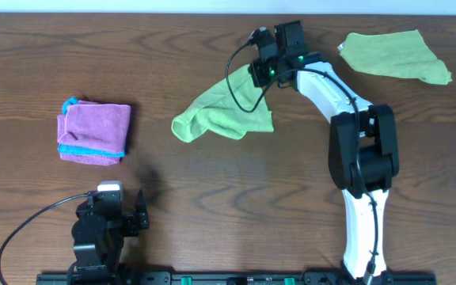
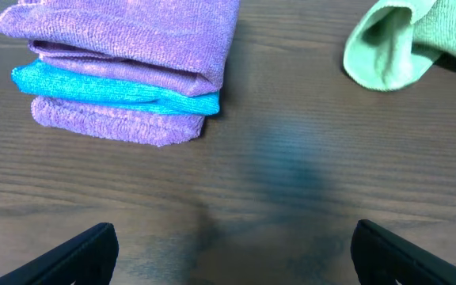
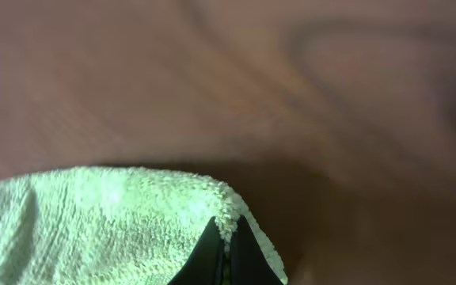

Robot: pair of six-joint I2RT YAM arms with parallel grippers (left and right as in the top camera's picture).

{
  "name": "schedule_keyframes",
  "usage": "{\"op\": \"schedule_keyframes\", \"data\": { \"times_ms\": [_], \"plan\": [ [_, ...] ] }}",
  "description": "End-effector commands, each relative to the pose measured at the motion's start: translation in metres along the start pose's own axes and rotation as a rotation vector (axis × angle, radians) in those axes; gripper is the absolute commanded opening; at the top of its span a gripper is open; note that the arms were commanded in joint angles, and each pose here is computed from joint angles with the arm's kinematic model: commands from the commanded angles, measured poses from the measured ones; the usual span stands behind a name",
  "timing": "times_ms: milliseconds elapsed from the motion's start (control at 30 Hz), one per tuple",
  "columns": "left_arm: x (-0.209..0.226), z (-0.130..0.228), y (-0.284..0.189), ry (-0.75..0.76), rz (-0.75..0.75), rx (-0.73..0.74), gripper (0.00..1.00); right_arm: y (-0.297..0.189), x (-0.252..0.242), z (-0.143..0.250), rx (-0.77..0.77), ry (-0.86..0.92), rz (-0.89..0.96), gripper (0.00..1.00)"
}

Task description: Fold the cloth

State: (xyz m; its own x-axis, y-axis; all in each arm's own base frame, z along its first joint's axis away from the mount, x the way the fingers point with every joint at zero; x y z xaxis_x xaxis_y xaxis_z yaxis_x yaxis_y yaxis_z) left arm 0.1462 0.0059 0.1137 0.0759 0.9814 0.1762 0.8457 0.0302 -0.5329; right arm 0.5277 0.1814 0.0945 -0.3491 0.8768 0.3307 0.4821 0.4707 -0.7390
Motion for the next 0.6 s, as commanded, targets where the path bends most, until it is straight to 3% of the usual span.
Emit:
{"op": "schedule_keyframes", "data": {
  "times_ms": [0,567],
  "plan": [
    [0.001,0.002,0.001,-0.006,-0.01,0.005,0.95,-0.007,-0.018,-0.026,-0.085,0.023,0.132,0.01],
    [0.001,0.002,0.001,-0.006,-0.01,0.005,0.95,-0.029,-0.04,-0.073,-0.306,0.007,0.316,0.03]
  ]
}}
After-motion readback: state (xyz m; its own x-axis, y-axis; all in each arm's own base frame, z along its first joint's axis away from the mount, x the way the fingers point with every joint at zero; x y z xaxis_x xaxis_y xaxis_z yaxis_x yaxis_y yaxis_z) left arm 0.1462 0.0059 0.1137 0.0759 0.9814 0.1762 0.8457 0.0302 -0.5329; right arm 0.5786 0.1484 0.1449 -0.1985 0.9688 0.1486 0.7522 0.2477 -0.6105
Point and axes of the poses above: each gripper's point midway between its finger pads, its own y axis out along the fingers, its own x axis along the line the jaws close on, z = x × y, the point moved 6 cm from there along -y, back along the fingers, and after that the axes turned 12 degrees about y, right-handed, at the moved point
